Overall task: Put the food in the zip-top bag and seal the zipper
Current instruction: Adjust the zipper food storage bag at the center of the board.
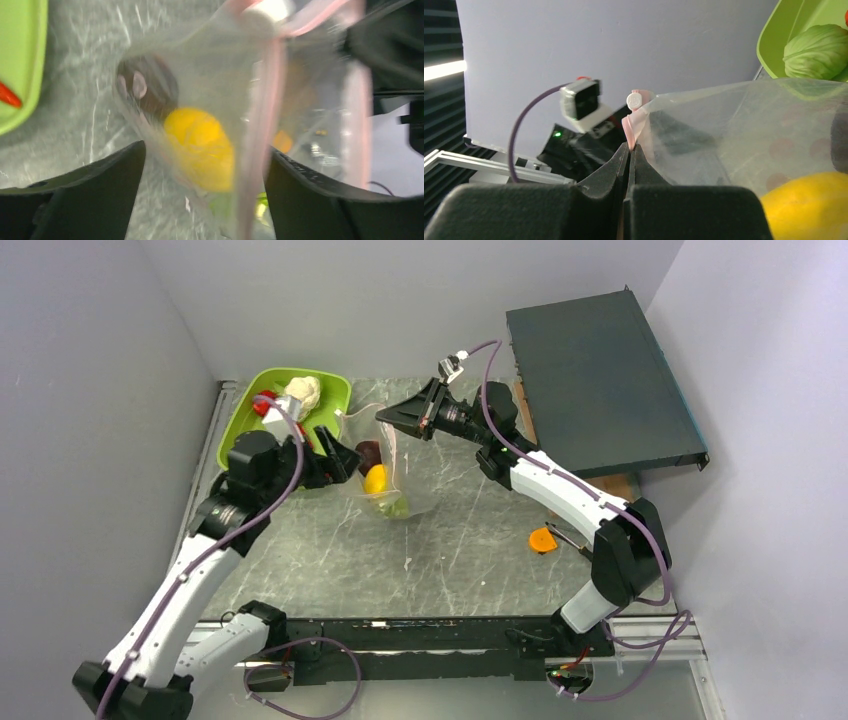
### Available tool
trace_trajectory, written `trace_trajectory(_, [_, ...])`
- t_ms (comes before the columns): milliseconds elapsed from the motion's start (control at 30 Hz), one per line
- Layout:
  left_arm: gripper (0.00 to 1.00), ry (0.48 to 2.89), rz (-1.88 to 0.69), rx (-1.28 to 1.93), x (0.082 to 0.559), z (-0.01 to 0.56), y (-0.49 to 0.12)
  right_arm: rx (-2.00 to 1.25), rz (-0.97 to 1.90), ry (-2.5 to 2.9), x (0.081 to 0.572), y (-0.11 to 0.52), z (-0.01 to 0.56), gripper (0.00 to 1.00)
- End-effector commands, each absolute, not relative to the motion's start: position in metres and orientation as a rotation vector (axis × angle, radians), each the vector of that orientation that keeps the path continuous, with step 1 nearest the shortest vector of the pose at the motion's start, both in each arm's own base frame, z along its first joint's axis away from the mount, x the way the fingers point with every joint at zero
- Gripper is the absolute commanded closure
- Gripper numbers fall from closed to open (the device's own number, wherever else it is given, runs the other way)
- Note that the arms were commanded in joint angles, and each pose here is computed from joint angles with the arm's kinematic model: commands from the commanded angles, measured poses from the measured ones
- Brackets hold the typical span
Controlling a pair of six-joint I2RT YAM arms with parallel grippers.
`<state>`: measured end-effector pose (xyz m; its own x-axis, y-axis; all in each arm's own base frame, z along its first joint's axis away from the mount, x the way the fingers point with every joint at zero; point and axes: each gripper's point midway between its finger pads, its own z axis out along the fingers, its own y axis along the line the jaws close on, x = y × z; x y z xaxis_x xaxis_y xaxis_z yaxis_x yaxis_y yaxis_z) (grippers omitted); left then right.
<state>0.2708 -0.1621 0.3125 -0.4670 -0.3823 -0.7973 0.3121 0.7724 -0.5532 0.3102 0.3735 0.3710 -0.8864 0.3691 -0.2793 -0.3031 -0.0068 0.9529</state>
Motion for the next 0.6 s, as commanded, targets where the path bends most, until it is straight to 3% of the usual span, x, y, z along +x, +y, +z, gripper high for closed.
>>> trace_trajectory(0, [0.19,1.971,-0.914,-0.01,0.269,0.295,-0.183,-0.03,1.951,1.647,0.3,0.363,0.419,1.0])
trace_trajectory(33, [0.31,1.984,-0.922,0.032,0.269,0.293,-0.187,-0.03,1.939,1.65,0.299,0.362,0.418,1.0])
trace_trajectory(133, [0.86,1.987,-1.012,0.218,0.265,0.305,-0.208,-0.045,1.882,1.661,0.298,0.357,0.416,1.0])
trace_trajectory(167, [0.98,1.971,-1.05,0.283,0.262,0.315,-0.214,-0.05,1.858,1.668,0.298,0.356,0.414,1.0])
trace_trajectory(433, [1.0,1.693,-1.208,0.453,0.241,0.43,-0.231,-0.168,1.373,1.781,0.308,0.323,0.379,1.0])
trace_trajectory(567, [1.0,1.791,-1.221,0.323,0.258,0.398,-0.232,-0.171,1.259,1.743,0.301,0.301,0.378,1.0])
